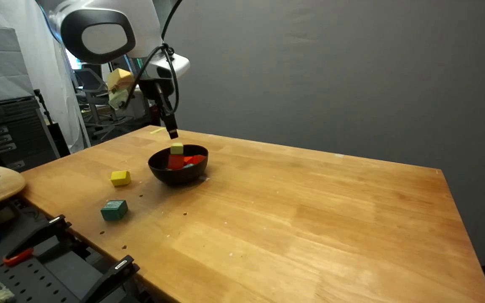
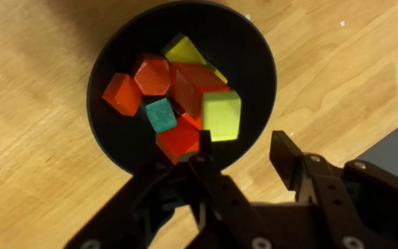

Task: Pick up all the blocks from the table and put them in the black bowl.

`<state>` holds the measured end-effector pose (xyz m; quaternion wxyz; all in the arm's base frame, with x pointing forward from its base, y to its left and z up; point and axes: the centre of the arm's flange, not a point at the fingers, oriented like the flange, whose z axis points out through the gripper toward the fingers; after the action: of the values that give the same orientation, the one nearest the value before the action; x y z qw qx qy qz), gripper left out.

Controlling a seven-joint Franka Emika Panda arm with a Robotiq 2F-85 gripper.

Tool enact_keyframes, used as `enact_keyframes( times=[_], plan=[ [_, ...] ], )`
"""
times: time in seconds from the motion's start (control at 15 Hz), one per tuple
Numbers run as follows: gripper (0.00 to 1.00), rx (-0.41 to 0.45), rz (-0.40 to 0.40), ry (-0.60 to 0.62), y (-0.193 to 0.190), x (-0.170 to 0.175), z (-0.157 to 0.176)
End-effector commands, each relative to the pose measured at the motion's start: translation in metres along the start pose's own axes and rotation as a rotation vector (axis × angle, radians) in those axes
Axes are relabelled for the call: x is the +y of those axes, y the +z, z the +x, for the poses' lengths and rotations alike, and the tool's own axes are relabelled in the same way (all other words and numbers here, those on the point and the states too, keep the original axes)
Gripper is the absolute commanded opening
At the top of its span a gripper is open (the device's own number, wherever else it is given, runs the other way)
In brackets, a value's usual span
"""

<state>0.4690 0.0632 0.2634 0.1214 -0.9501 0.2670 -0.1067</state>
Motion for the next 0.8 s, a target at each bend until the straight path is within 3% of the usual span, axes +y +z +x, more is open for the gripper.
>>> enact_keyframes(
  times=[0.0, 0.13, 0.2, 0.27, 0.33, 0.47, 0.6, 0.73],
  plan=[
    [0.81, 0.0, -0.048, -0.028, -0.005, 0.011, 0.015],
    [0.97, -0.028, -0.087, -0.035, -0.017, 0.025, 0.015],
    [1.0, -0.065, -0.114, -0.033, -0.026, 0.035, 0.012],
    [1.0, -0.113, -0.138, -0.036, -0.033, 0.044, 0.008],
    [1.0, -0.076, -0.112, -0.038, 0.002, 0.039, 0.013],
    [1.0, -0.085, -0.119, -0.033, -0.001, 0.044, 0.014],
    [1.0, -0.187, -0.106, -0.017, -0.003, 0.048, -0.001],
    [1.0, -0.265, -0.145, 0.005, -0.008, 0.056, -0.023]
  ],
)
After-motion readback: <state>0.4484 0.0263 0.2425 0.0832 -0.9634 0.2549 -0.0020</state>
